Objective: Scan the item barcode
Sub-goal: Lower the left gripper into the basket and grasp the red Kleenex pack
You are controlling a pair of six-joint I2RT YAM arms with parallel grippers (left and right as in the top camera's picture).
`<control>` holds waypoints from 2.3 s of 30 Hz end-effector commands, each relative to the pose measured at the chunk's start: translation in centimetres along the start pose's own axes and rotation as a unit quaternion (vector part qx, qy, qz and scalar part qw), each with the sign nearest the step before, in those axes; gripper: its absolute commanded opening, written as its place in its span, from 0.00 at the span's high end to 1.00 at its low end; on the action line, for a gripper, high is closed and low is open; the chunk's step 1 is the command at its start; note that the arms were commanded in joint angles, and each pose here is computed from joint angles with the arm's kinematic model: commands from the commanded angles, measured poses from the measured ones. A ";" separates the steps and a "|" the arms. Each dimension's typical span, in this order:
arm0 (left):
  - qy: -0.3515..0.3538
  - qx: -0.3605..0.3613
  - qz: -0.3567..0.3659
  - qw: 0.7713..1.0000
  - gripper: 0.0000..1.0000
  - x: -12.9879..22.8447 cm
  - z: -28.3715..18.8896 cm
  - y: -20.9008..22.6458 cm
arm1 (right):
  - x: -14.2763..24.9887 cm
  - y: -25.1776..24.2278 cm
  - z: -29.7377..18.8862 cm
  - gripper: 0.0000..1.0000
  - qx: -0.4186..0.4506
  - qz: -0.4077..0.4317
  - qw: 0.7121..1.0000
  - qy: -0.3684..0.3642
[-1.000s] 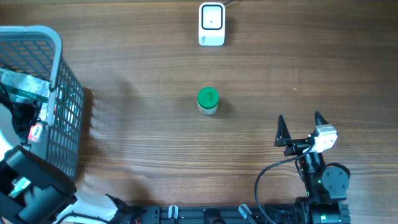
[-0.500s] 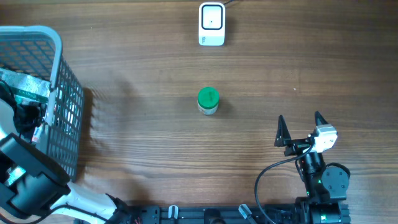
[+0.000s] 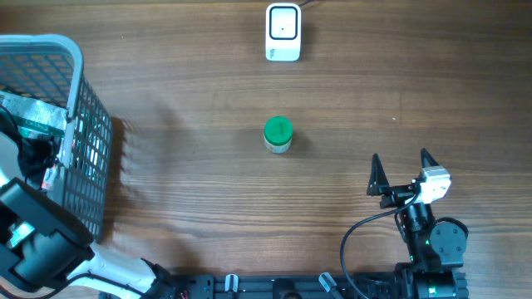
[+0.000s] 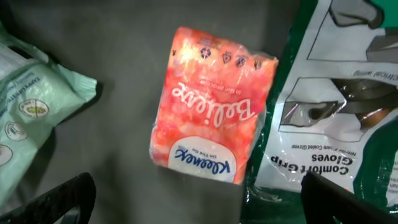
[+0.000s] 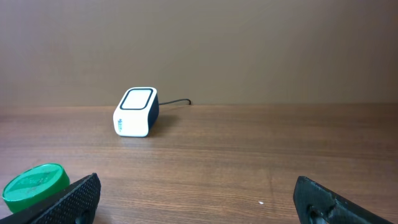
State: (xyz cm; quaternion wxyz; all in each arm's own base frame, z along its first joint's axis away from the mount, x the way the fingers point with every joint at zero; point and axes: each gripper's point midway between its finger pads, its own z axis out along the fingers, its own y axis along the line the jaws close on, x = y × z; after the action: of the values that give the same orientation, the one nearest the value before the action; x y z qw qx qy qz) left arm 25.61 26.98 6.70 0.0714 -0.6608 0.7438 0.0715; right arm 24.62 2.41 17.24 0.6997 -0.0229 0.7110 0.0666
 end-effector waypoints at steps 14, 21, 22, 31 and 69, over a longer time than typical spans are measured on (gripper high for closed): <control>-0.008 -0.022 -0.006 1.000 0.00 0.6 2.5 1.2 | -0.1 0.2 0.0 0.00 -0.005 -0.005 1.000 -0.002; -0.033 -0.044 -0.007 0.998 0.00 -0.4 2.8 1.8 | -0.1 0.2 0.0 0.00 -0.006 -0.005 1.000 -0.002; -0.035 -0.042 -0.008 0.998 0.00 -0.5 2.9 1.7 | -0.1 0.2 0.0 0.00 -0.006 -0.005 1.000 -0.002; -0.014 -0.057 -0.002 0.998 0.60 0.2 6.5 1.5 | -0.1 0.2 0.0 0.00 -0.006 -0.005 1.000 -0.002; -0.290 0.355 0.082 0.885 0.87 4.9 -30.2 -2.4 | -0.1 0.2 0.0 0.00 -0.006 -0.004 1.000 -0.002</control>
State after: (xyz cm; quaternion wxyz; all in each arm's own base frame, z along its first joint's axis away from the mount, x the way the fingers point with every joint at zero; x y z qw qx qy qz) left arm 27.68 16.68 32.48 0.4672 -0.5135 0.7197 -0.0050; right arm 24.62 2.41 17.24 0.6997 -0.0229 0.7110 0.0666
